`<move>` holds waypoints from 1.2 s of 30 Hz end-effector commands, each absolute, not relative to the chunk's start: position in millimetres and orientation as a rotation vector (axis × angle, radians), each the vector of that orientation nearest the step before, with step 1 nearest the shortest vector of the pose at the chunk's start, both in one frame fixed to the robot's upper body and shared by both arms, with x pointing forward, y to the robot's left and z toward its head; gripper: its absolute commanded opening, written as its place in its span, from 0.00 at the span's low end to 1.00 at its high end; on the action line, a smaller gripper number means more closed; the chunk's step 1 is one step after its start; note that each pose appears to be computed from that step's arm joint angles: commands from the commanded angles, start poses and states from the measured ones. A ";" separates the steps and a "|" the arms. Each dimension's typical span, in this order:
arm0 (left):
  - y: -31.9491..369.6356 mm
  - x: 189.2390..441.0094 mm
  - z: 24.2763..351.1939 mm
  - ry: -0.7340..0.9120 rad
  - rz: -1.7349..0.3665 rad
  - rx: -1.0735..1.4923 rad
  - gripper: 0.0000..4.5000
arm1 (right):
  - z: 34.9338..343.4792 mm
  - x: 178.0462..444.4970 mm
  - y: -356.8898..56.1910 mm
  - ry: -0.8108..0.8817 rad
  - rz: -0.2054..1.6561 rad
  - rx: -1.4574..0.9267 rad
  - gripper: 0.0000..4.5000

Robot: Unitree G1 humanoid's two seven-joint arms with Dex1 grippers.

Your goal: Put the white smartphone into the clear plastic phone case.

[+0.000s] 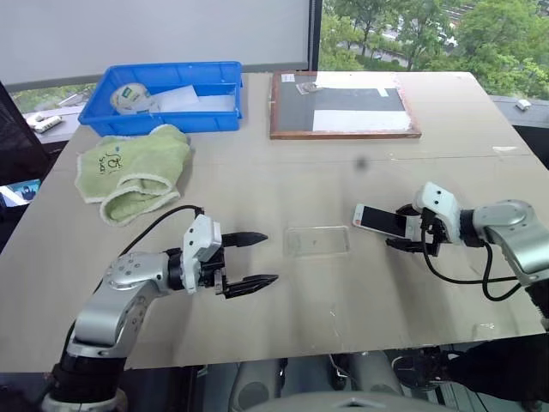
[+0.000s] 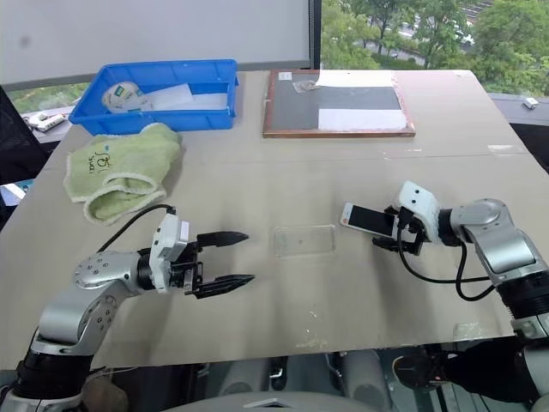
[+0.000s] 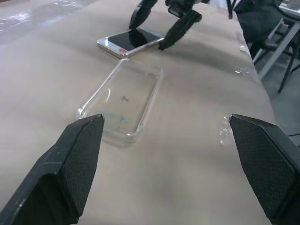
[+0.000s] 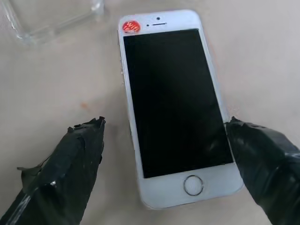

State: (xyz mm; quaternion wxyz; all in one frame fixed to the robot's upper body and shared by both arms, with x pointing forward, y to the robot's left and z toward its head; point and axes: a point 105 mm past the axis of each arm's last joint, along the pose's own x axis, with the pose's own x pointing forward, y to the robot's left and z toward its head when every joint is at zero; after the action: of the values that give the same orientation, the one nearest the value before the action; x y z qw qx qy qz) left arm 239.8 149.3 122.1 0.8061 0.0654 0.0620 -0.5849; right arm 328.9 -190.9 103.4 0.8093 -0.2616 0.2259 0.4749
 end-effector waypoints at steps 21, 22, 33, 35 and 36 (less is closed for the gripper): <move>153.9 236.8 122.8 0.066 -1.217 0.168 0.99 | 87.8 348.6 -187.9 0.501 1.069 -0.538 0.65; 155.0 237.7 120.6 0.070 -1.206 0.166 0.99 | 98.4 348.0 -185.1 0.450 1.067 -0.519 0.65; 153.0 244.2 115.8 0.074 -1.203 0.162 0.99 | 169.1 318.4 -131.8 0.171 1.124 -0.402 0.16; 153.0 245.5 117.9 0.073 -1.204 0.164 0.99 | 172.1 308.0 -116.7 0.150 1.159 -0.412 0.01; 153.0 245.9 118.8 0.074 -1.205 0.166 0.99 | 173.3 303.3 -108.3 0.139 1.175 -0.410 0.01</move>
State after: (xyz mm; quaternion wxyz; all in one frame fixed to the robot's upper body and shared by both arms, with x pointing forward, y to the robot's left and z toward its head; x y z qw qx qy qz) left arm 244.3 153.1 112.1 0.8212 0.0698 0.0446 -0.5645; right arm 311.8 -121.3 159.9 0.8154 -0.1889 0.0936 0.5392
